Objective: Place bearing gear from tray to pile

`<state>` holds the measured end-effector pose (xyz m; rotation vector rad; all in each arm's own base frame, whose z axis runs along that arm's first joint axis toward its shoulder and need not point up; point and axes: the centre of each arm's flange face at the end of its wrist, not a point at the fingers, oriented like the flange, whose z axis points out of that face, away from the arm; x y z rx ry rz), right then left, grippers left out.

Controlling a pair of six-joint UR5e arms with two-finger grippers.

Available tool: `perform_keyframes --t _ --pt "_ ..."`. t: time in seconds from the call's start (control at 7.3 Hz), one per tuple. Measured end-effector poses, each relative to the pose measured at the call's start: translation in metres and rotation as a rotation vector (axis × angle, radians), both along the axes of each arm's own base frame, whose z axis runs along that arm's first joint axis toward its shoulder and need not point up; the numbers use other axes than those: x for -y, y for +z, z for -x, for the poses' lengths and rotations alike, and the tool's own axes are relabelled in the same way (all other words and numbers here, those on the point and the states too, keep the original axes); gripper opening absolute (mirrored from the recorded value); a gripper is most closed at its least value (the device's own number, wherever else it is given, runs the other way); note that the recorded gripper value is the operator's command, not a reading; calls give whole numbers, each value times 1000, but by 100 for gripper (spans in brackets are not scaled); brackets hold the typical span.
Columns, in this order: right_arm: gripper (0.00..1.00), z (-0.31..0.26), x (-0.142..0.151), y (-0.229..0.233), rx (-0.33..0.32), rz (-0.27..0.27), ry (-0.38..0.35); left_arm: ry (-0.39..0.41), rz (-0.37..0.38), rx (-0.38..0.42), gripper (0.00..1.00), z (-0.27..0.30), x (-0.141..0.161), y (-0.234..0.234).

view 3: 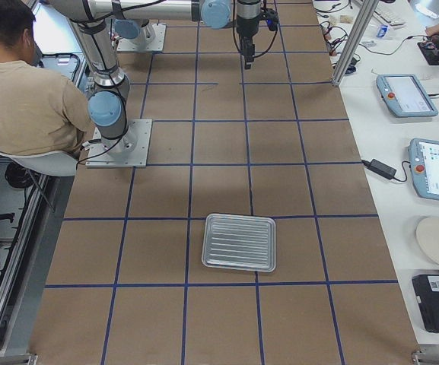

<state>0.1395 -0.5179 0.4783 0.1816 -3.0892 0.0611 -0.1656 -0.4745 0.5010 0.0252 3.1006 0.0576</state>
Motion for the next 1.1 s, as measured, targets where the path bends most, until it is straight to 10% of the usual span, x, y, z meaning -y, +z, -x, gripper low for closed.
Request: perform_keyframes --t 0.41,1.1 --pt "100 0 0 1 1 0 0 -33 160 -5 100 -5 -2 3" --pt "100 0 0 0 0 1 0 43 72 -15 100 -5 -4 19"
